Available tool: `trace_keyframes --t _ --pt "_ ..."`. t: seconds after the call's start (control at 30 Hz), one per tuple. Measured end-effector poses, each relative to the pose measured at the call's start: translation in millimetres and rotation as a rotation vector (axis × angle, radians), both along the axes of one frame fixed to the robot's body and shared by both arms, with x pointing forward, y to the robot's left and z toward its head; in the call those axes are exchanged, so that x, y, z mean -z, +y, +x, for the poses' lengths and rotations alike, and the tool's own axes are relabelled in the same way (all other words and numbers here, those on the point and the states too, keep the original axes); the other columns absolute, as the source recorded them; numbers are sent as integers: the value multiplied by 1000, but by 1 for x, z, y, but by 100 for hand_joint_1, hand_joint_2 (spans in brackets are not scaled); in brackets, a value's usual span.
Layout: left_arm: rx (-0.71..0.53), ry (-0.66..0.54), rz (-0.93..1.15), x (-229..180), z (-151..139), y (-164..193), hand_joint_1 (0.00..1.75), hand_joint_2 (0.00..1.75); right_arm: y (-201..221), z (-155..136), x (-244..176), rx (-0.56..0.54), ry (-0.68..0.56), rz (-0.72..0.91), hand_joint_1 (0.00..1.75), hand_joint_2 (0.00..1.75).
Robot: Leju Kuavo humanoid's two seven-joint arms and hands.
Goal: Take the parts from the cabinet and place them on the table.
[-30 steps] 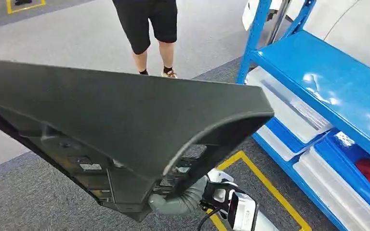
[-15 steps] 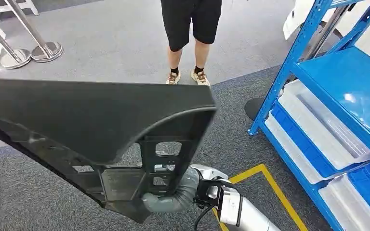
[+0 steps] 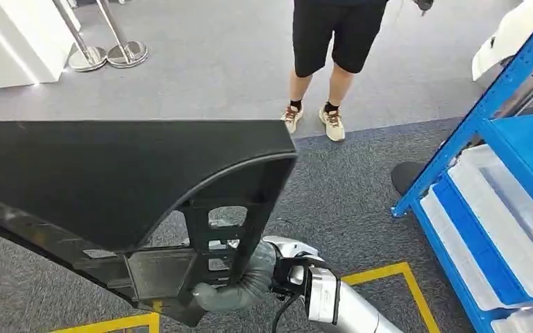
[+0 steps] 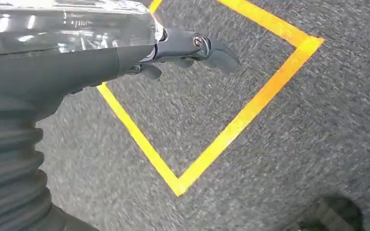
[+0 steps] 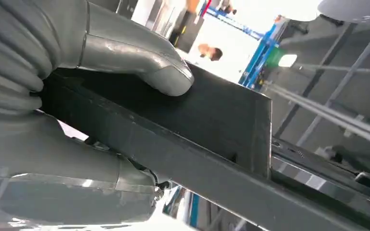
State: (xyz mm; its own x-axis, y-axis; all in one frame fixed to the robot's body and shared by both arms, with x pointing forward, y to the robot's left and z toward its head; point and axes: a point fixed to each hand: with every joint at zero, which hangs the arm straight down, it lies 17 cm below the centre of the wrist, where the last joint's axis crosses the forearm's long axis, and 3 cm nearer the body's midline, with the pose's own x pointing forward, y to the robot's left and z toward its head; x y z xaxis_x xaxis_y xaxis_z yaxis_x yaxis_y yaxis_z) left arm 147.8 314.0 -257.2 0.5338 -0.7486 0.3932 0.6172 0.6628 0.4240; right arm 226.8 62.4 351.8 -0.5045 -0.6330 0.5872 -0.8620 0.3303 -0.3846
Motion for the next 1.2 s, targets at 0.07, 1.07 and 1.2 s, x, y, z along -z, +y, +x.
trace_keyframes --t 0.07,1.07,1.2 --pt "-1 4 0 1 -3 0 0 175 1 -1 0 -5 -1 0 168 175" --pt "-95 62 166 5 -24 58 0 175 6 8 12 -14 30 -29 168 175" --pt "-105 62 177 4 -26 66 0 175 6 9 11 -16 23 -28 168 175"
